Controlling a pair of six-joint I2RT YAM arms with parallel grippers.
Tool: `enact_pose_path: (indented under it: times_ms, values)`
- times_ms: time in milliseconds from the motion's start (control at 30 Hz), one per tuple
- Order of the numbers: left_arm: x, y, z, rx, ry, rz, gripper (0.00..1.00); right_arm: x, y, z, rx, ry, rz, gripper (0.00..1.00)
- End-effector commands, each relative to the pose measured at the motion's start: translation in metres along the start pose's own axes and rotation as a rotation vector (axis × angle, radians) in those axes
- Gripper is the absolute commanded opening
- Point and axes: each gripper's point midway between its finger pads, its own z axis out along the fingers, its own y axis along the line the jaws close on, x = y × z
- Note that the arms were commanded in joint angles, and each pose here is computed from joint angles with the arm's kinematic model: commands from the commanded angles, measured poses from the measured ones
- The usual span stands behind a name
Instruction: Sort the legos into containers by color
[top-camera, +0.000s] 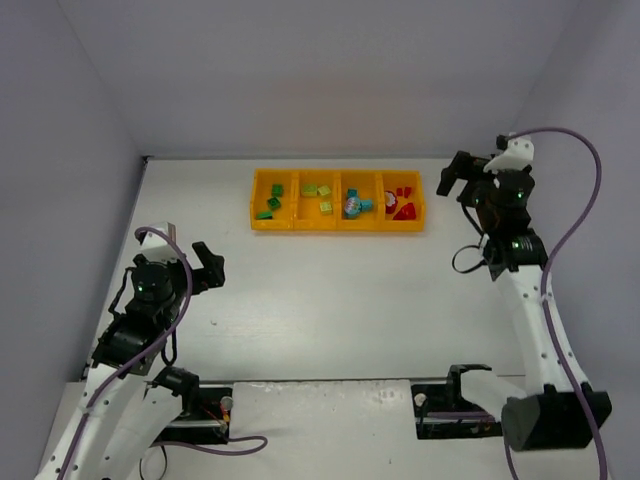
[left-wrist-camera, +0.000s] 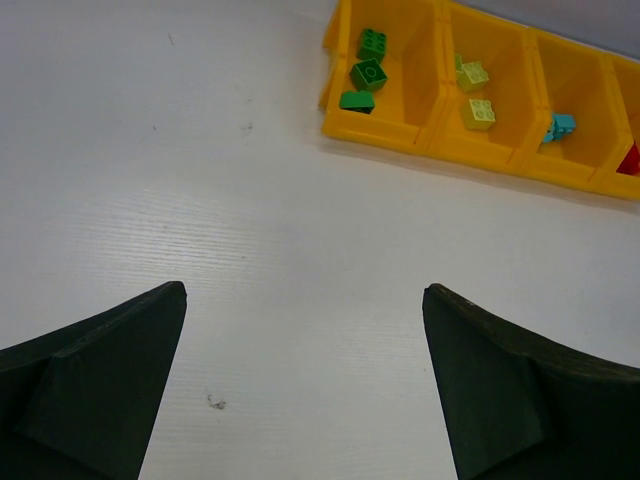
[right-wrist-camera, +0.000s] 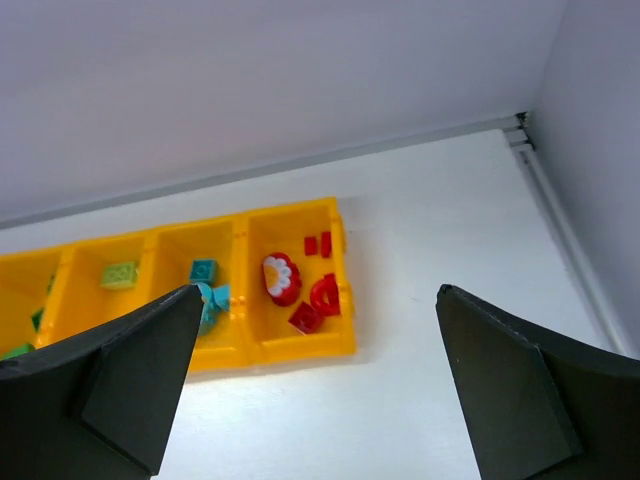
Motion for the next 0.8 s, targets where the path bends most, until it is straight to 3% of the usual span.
enact_pose_path:
  times_ms: [0, 267, 367, 767]
  values:
    - [-0.022, -0.002, 0.000, -0.017, -0.066, -0.023, 0.97, 0.013, -0.014, -0.030, 0.040, -0.009, -0.104, 1.00]
    - [-0.043, 0.006, -0.008, -0.100, -0.033, 0.033, 0.97, -0.020, -0.013, -0.109, 0.044, -0.202, -0.037, 1.00]
    - [-0.053, 0.007, -0.013, -0.126, -0.030, 0.030, 0.97, -0.005, -0.009, -0.116, 0.025, -0.172, -0.056, 1.00]
    - [-0.094, 0.007, -0.054, -0.155, -0.047, 0.049, 0.97, -0.011, 0.007, -0.159, -0.068, -0.155, -0.017, 1.00]
